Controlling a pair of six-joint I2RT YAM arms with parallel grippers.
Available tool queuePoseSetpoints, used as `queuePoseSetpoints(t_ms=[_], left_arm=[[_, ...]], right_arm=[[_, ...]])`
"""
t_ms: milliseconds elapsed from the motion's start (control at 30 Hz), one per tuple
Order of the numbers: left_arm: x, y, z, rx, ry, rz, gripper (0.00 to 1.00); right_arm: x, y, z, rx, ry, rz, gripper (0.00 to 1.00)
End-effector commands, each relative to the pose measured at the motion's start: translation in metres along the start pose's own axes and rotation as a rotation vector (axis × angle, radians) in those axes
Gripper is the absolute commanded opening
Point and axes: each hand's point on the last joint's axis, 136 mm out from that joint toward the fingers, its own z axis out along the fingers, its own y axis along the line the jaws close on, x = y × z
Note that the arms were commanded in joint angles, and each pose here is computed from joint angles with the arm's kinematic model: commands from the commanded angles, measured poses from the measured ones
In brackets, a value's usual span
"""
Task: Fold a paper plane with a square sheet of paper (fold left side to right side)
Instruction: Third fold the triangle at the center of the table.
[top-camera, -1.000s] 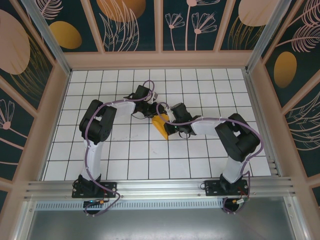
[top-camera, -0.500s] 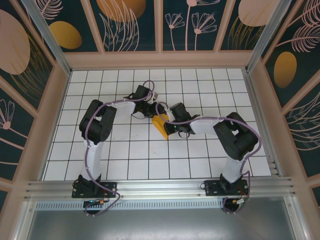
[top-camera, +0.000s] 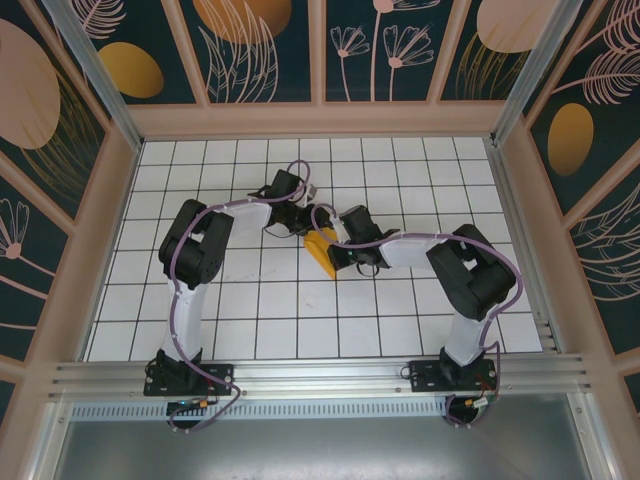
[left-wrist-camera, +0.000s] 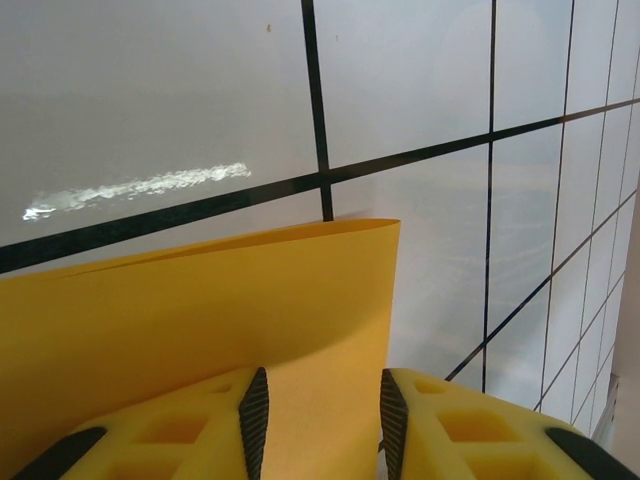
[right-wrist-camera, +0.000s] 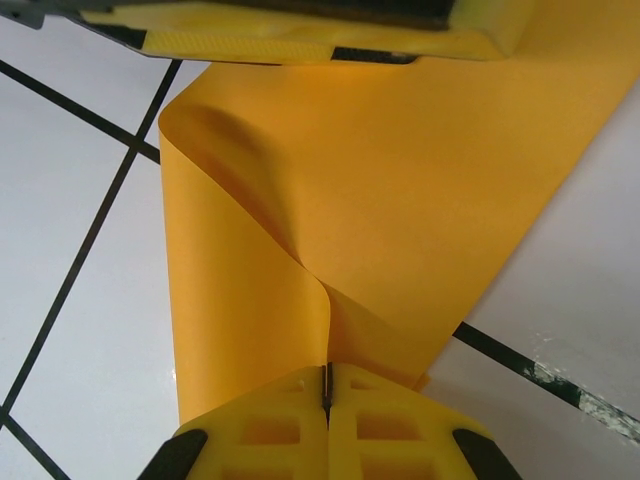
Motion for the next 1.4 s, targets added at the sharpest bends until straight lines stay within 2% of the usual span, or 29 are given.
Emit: queuePoseSetpoints(t_ms=[0,133,400,533,800,1033,1367], left_arm=[[0.001,0.002,-0.003,-0.057,0.02,0.024,0.41],[-0.021,-0.011,-0.02,-0.043,-0.018,0.046,0.44],[-0.051,-0.007,-0.056,-0.054,-0.081,0.038,0.44],[-0.03,-0.007,-0.073,-0.051,-0.089,0.036,0.37],[0.023,-0.02,-0.092,0.091,-0.085,-0.012,0.29],[0.053,-0.04,-0.068,0.172,-0.005,-0.013,0.29],[0.059,-0.018,-0.036,0.12,0.019,-0.057,0.27]], right_arm=[[0.033,-0.015,0.008,0.072,0.119,0.018,0.0],[0.04,-0.016,0.009,0.079,0.139,0.014,0.0],[0.044,-0.015,0.01,0.068,0.143,0.018,0.0],[0.043,-0.015,0.01,0.069,0.141,0.016,0.0],[0.042,-0.014,0.01,0.064,0.139,0.016,0.0],[0.043,-0.015,0.011,0.068,0.143,0.019,0.0],[0.044,-0.015,0.012,0.069,0.148,0.02,0.0]])
